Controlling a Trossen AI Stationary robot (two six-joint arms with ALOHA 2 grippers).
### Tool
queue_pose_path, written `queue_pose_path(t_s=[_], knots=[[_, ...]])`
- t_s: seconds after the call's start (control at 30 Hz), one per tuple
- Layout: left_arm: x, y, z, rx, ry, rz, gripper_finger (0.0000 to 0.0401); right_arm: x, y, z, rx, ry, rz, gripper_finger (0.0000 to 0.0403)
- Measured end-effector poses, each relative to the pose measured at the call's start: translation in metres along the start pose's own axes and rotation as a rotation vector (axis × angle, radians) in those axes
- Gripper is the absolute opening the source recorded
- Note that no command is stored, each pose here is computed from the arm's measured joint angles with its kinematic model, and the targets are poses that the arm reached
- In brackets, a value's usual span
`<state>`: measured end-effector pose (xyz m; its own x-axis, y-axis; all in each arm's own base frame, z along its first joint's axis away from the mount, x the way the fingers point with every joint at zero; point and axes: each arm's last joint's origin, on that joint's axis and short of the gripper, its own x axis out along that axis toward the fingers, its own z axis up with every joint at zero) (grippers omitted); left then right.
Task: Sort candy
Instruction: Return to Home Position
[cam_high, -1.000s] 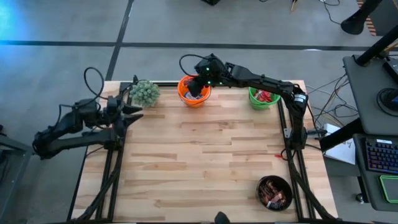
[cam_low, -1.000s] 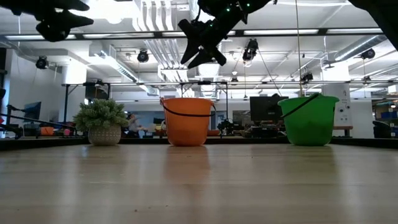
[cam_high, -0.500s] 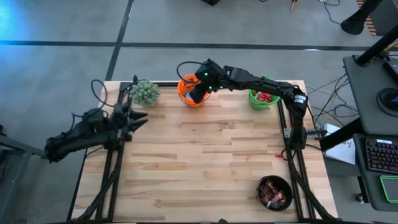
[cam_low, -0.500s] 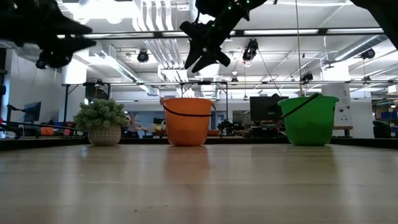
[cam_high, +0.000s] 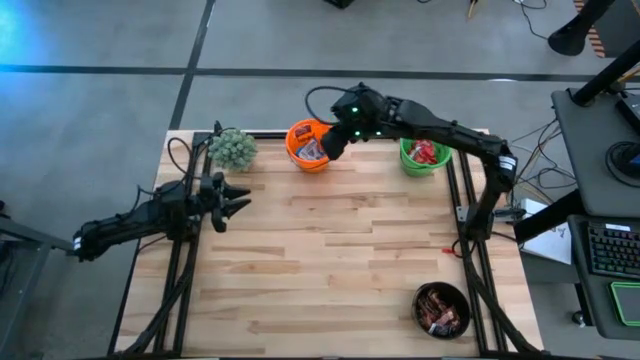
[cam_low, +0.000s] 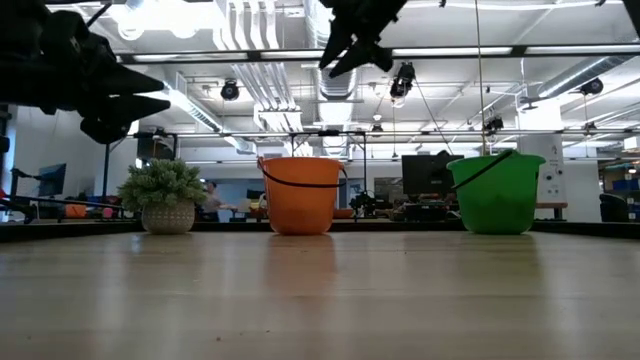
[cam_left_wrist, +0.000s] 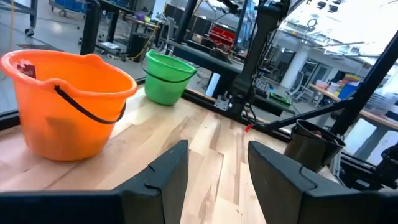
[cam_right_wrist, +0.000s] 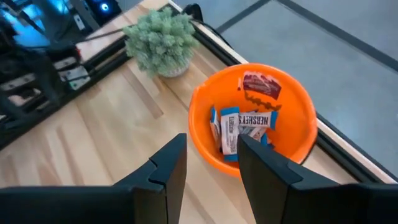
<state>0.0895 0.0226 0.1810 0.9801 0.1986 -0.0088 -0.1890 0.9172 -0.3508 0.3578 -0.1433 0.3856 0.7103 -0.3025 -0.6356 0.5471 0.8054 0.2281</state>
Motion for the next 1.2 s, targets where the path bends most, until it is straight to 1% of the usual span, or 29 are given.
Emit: queue_pose_path(t_s=[0.17,0.4,0.5,0.7,0.87,0.93,1.0,1.03,1.1,1.2], knots=[[0.0,0.0,0.0,0.049,-0.003,-0.001,0.0149,-0.034,-0.001,-0.002,-0.005,0.012,-0.004,0.0128],[0.003,0.003,-0.008,0.039,0.015,0.003,0.0149,-0.095,-0.006,-0.015,0.093,0.074,-0.026,0.013],[0.004,0.002,-0.009,0.041,0.019,-0.029,0.0149,-0.128,-0.005,-0.017,0.098,0.014,0.001,0.0132],[0.004,0.002,-0.009,0.041,0.021,-0.044,0.0149,-0.202,-0.009,-0.027,0.09,-0.149,0.069,0.0126],[0.004,0.002,-0.01,0.033,0.034,-0.041,0.0149,-0.264,-0.018,-0.046,0.216,-0.269,0.136,0.0119],[0.005,0.002,-0.01,0.033,0.038,-0.04,0.0149,-0.286,-0.021,-0.056,0.205,-0.306,0.171,0.0119],[0.006,0.003,-0.011,0.031,0.053,-0.04,0.0149,-0.33,-0.029,-0.079,0.147,-0.4,0.238,0.0119],[0.006,0.003,-0.012,0.031,0.057,-0.038,0.0149,-0.341,-0.031,-0.086,0.115,-0.423,0.262,0.012],[0.007,0.003,-0.012,0.029,0.07,-0.035,0.0149,-0.355,-0.034,-0.096,0.062,-0.457,0.287,0.0121],[0.008,0.004,-0.014,0.027,0.09,-0.037,0.0149,-0.369,-0.039,-0.11,0.003,-0.503,0.285,0.0123]])
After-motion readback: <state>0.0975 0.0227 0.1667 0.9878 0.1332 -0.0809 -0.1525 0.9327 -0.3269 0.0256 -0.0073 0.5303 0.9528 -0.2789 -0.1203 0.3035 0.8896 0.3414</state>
